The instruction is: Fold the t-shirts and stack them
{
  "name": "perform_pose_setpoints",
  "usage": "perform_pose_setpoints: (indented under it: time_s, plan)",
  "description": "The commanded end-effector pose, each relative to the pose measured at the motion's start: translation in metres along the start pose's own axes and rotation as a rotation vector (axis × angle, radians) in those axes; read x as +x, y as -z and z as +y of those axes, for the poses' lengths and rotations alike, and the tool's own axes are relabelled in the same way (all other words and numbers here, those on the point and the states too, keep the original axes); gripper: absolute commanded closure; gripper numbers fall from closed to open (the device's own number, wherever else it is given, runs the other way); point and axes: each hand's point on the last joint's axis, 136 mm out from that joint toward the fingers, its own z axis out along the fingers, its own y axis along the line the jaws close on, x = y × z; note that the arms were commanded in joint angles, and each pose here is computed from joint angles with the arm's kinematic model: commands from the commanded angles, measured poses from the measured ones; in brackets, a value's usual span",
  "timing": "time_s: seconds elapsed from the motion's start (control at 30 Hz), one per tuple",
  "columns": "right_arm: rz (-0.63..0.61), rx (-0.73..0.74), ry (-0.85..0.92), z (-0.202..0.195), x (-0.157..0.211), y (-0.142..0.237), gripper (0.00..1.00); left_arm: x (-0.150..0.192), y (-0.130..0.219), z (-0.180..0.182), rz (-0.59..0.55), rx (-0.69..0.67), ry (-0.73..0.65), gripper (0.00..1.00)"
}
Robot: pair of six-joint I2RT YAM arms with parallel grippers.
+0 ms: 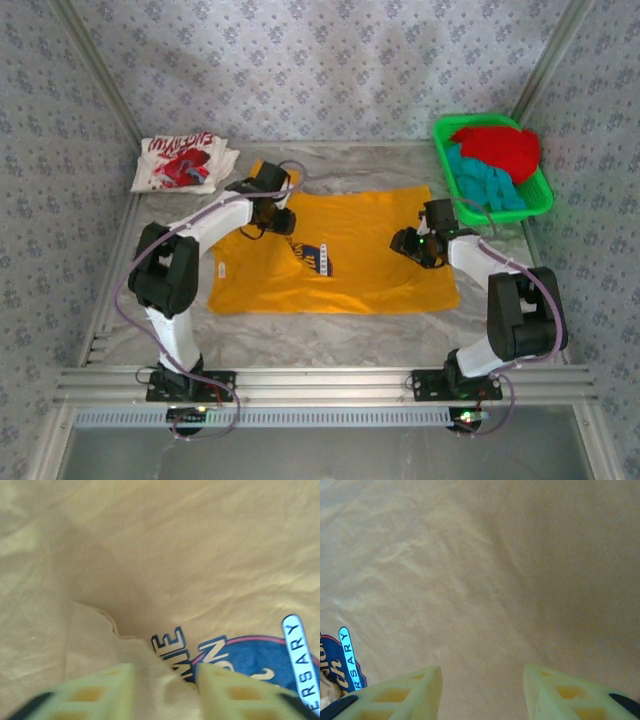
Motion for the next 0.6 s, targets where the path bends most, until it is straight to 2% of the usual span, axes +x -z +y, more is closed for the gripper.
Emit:
perform_pose_setpoints:
  time_s: [0.0,0.13,0.2,0.37,0.57]
  plan:
    - [-0.005,-0.025,0.015,0.005,-0.002,0.006,0.51,-0.001,0.005,0.017,0.015,-0.099,0.004,0.46]
    - [-0.003,-0.012,0.026,0.003,-0.001,0.010,0.51,-0.005,0.023,0.031,-0.069,-0.129,0.058,0.40]
    - [-0.011,0.001,0.032,0.000,-0.001,0.012,0.51,0.004,0.027,0.045,-0.077,-0.115,0.131,0.37]
    - [-0.038,0.013,0.027,-0.009,-0.006,0.018,0.50,0.036,0.015,0.072,-0.046,-0.037,0.272,0.41]
    - [-0.037,0.003,0.012,-0.011,-0.010,0.017,0.51,0.051,-0.001,0.066,-0.019,0.041,0.315,0.52]
